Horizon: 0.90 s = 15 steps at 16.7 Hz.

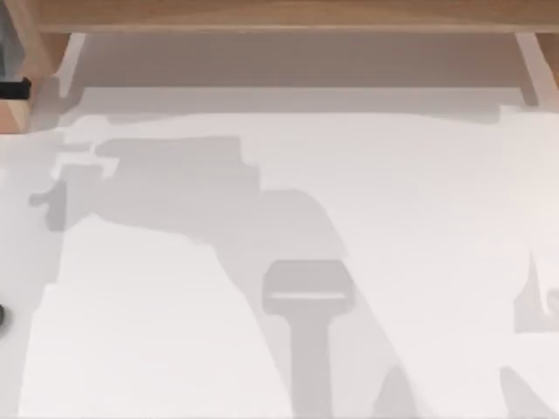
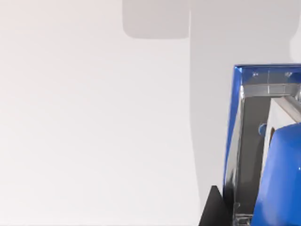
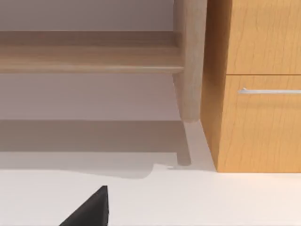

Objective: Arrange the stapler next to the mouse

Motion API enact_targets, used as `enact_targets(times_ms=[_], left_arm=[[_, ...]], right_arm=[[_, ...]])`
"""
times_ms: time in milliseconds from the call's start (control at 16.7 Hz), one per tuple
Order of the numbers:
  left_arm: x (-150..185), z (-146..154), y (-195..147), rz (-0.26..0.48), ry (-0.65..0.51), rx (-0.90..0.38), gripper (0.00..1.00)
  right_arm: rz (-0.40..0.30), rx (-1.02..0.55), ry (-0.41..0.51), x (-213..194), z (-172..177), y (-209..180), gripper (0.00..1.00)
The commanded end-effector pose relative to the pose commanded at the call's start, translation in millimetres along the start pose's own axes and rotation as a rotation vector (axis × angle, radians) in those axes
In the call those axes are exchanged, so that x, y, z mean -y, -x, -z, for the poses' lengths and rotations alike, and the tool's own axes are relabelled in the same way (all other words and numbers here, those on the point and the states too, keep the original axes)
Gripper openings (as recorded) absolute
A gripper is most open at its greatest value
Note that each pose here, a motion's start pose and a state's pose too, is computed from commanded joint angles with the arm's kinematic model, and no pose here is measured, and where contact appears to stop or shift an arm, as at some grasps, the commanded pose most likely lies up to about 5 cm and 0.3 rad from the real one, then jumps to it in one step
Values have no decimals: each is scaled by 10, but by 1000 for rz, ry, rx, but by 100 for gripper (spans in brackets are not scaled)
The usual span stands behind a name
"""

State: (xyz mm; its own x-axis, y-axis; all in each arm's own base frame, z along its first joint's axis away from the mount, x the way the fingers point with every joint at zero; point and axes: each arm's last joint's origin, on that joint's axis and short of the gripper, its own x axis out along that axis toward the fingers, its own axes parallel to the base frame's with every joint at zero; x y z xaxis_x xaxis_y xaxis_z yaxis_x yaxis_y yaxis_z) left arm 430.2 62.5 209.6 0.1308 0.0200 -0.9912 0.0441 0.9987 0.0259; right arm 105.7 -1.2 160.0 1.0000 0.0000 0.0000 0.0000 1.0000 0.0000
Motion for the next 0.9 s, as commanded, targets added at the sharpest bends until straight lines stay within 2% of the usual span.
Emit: enact_targets(times_ms=[600, 900], left_arm=[[58, 40, -746, 16, 8, -107, 0], [61, 48, -774, 17, 7, -115, 0]], right_arm=[[0, 0, 0, 0, 0, 0, 100], [0, 0, 0, 0, 0, 0, 100]])
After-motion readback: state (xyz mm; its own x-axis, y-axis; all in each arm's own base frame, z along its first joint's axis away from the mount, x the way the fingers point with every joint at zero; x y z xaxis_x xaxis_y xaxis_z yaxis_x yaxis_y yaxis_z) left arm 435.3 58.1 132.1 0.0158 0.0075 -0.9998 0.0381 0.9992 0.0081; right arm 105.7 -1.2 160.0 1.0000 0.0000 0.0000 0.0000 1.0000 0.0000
